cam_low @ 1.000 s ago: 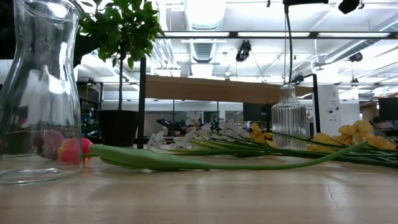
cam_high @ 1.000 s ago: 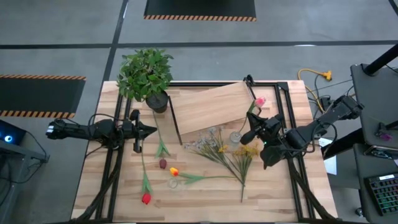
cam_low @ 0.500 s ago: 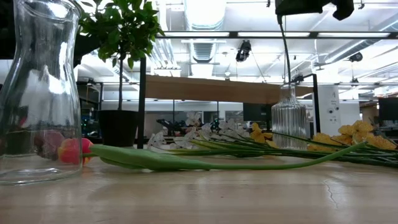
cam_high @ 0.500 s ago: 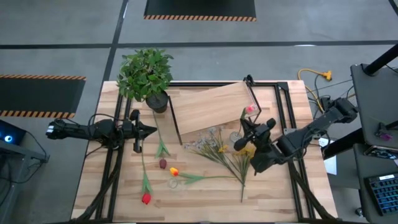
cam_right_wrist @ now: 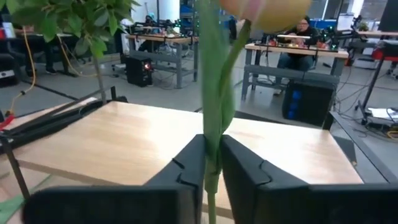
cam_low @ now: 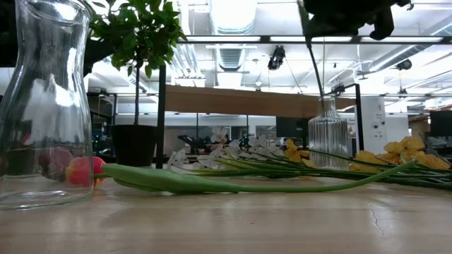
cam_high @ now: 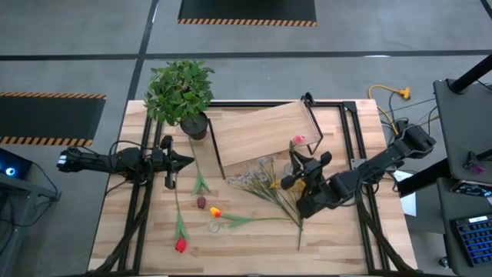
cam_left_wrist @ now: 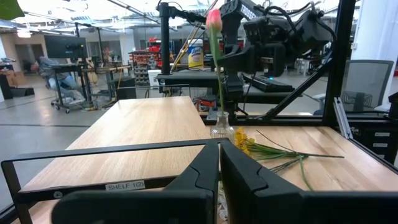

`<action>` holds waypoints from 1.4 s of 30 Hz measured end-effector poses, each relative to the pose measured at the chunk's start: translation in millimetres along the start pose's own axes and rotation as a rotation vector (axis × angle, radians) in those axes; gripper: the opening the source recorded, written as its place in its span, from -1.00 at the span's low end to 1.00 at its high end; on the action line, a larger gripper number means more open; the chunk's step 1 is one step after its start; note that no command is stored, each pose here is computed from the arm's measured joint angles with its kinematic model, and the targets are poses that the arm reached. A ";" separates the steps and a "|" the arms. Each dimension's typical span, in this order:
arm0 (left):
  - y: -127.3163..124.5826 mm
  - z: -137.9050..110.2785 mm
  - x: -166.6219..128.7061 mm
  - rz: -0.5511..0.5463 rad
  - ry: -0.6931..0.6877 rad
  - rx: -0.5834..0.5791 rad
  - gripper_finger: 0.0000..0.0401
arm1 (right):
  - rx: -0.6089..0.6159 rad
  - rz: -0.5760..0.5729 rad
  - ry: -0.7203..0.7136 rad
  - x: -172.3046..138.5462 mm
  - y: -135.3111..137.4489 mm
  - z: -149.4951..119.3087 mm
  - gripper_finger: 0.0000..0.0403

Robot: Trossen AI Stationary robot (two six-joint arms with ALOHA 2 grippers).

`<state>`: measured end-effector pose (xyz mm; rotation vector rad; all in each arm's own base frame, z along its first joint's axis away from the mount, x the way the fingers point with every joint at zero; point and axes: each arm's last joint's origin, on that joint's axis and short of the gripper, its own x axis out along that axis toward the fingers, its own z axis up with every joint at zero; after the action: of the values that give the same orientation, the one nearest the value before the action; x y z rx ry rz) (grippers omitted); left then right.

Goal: Pick and place flowers into a vace then onto a shelf
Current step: Put the pink flower into the top transparent vase, then put the yellow flowers into the top transparent vase

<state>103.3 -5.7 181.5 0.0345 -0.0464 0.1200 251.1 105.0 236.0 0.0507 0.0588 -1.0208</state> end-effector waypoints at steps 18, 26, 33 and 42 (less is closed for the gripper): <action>0.0 0.0 0.0 0.000 0.000 0.000 -1.00 | 0.182 0.327 0.338 -14.2 -24.6 43.0 0.04; 0.0 0.0 0.0 0.000 0.000 0.000 -1.00 | 0.316 0.495 0.655 -20.2 -19.5 36.5 -0.05; 0.0 0.0 0.0 0.000 0.000 0.000 -1.00 | 0.352 0.406 0.991 -24.3 -16.8 9.3 -0.14; 0.0 0.0 0.0 0.000 0.000 0.000 -1.00 | 0.290 0.099 1.268 -27.5 -18.7 -29.4 -0.25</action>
<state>103.3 -5.8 181.5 0.0343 -0.0460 0.1200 220.0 120.7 208.4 0.9514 1.0485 -0.7533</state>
